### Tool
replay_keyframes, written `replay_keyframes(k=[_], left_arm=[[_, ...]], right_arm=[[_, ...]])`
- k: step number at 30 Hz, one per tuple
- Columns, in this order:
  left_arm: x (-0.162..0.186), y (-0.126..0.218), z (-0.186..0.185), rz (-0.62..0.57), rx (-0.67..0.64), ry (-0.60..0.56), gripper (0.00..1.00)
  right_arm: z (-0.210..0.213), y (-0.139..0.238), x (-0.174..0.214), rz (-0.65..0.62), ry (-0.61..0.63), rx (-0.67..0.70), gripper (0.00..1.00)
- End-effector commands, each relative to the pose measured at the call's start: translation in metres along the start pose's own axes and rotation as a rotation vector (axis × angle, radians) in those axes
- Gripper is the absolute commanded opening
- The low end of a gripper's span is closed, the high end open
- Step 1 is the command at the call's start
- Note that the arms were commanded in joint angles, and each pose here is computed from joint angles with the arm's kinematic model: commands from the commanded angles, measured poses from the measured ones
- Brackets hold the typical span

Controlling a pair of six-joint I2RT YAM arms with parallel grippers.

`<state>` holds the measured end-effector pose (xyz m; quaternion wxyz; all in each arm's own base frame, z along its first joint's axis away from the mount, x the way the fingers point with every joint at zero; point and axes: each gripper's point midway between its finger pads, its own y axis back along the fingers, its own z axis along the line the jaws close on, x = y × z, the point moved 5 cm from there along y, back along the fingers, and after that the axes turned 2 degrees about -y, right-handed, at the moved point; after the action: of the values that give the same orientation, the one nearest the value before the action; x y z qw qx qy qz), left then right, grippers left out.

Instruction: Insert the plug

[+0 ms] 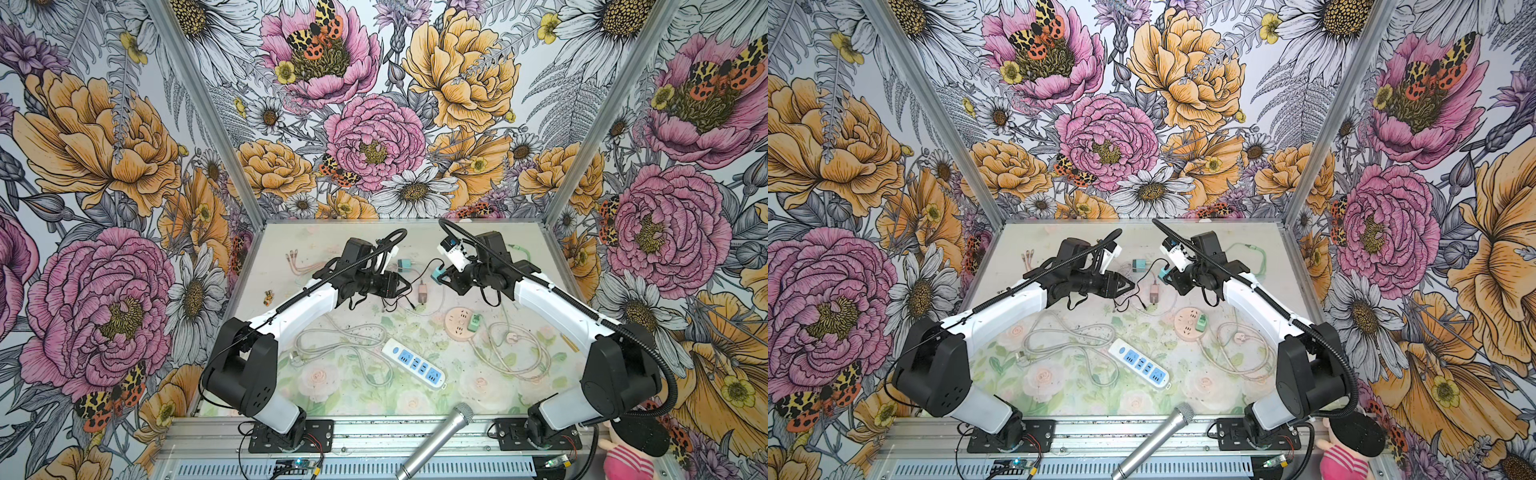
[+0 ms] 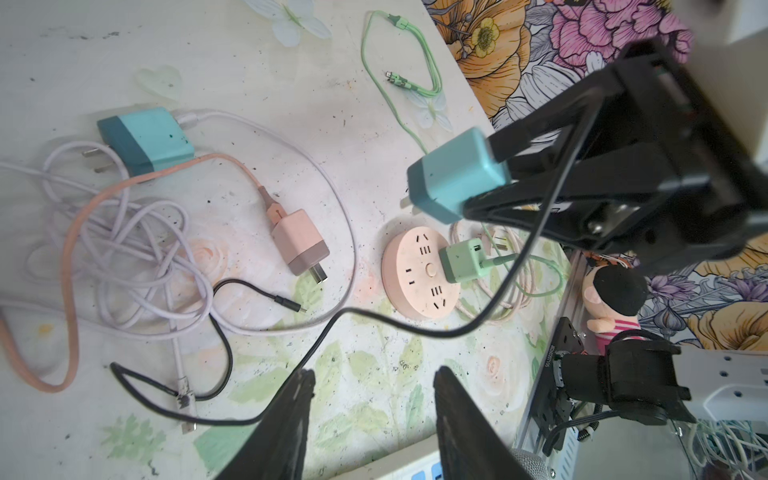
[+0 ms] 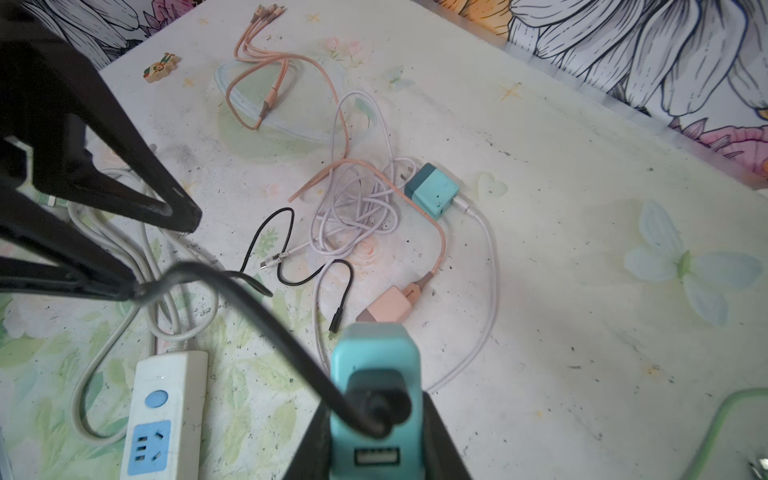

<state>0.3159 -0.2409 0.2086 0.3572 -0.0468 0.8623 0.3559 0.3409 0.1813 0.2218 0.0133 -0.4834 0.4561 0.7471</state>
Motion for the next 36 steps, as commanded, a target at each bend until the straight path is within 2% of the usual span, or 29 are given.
replay_keyframes(k=[1,3,9,15,16,19,21,23,31,36], left_arm=[[-0.003,0.000,0.003,-0.064,-0.103,-0.030,0.54],[0.004,-0.006,0.004,-0.052,-0.166,-0.068,0.56],[0.012,-0.031,0.000,-0.043,-0.245,-0.201,0.59],[0.001,-0.049,0.010,-0.080,-0.337,-0.251,0.59],[0.000,-0.051,0.013,-0.081,-0.357,-0.249,0.56],[0.001,-0.057,0.022,-0.075,-0.400,-0.232,0.32],[-0.001,-0.054,0.023,-0.078,-0.402,-0.227,0.12],[-0.008,-0.045,0.019,-0.095,-0.401,-0.227,0.00],[-0.072,0.010,-0.028,-0.167,-0.364,-0.332,0.00],[-0.113,0.007,-0.043,-0.208,-0.321,-0.399,0.00]], right_arm=[[0.001,0.031,-0.032,-0.088,0.039,0.062,0.00],[0.002,0.037,-0.036,-0.105,0.042,0.069,0.00],[0.008,0.054,-0.045,-0.153,0.044,0.067,0.00],[0.009,0.060,-0.046,-0.154,0.039,0.077,0.00],[0.008,0.060,-0.045,-0.151,0.037,0.083,0.00],[0.007,0.062,-0.043,-0.140,0.037,0.103,0.00],[0.006,0.065,-0.041,-0.138,0.042,0.117,0.00],[0.003,0.067,-0.037,-0.135,0.043,0.127,0.00],[-0.019,0.068,-0.021,-0.109,0.014,0.151,0.00],[-0.037,0.070,-0.017,-0.110,-0.015,0.157,0.00]])
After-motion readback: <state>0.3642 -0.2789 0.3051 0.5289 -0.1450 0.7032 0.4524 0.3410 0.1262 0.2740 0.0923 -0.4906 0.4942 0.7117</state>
